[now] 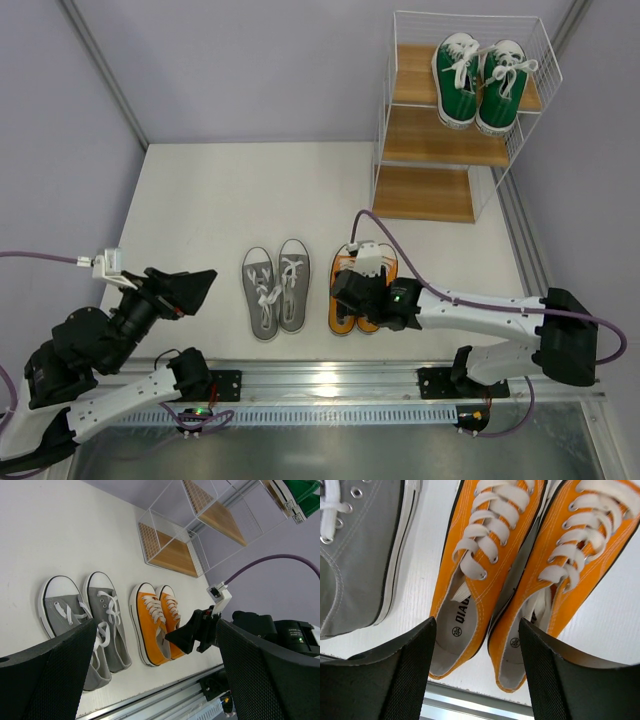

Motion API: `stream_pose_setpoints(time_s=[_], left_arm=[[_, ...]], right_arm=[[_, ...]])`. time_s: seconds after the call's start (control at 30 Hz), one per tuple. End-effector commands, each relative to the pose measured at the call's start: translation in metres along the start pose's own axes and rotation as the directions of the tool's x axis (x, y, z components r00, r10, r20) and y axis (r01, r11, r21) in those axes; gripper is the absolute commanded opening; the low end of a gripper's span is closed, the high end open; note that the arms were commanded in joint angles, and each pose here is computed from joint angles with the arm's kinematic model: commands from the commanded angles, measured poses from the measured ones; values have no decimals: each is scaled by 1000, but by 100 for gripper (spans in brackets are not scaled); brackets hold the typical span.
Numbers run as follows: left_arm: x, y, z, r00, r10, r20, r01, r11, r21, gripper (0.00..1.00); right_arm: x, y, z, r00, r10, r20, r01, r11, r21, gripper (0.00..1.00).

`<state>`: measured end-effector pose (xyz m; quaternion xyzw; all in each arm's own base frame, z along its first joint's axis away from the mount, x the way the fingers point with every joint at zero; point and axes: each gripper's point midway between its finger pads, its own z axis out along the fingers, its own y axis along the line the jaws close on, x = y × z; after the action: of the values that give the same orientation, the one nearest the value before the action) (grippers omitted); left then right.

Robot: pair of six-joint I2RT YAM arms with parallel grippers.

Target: Place and organize the shoes onto the shoe shelf

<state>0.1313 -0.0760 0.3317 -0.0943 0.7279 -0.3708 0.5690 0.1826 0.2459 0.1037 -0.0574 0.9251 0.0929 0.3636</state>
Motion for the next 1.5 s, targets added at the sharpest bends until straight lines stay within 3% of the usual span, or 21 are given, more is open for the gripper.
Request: stream_pose_setpoints(time_s=[0.0, 0.23, 0.57, 0.73, 0.8, 1.13, 1.47], left_arm=[[-10, 1, -5, 1000, -6, 27, 6, 1000, 0, 100], [-14, 5, -9, 999, -3, 33, 3, 1000, -9, 100], [-12, 10, -13, 1000, -7, 24, 7, 1000, -18, 100], [-13, 7, -13, 1000, -3, 17, 3, 1000, -18, 100], [-13, 6, -13, 1000, -2, 15, 3, 1000, -15, 100], [-11, 2, -9, 1000, -6, 16, 6, 1000, -6, 100], [-2, -9, 2, 1000, -10, 1, 10, 1000, 24, 100]], right_arm=[[19, 3, 7, 998, 49, -36, -47, 997, 54, 68], [34, -18, 16, 994, 105, -28, -96, 970, 225, 57], [33, -15, 50, 993, 119, 29, -121, 985, 123, 36], [27, -37, 58, 989, 135, 60, -143, 977, 155, 17], [22, -45, 53, 988, 135, 80, -147, 975, 164, 4], [-37, -88, -31, 948, 169, 270, -212, 967, 140, 4], [-72, -127, -101, 936, 132, 326, -212, 952, 223, 4]])
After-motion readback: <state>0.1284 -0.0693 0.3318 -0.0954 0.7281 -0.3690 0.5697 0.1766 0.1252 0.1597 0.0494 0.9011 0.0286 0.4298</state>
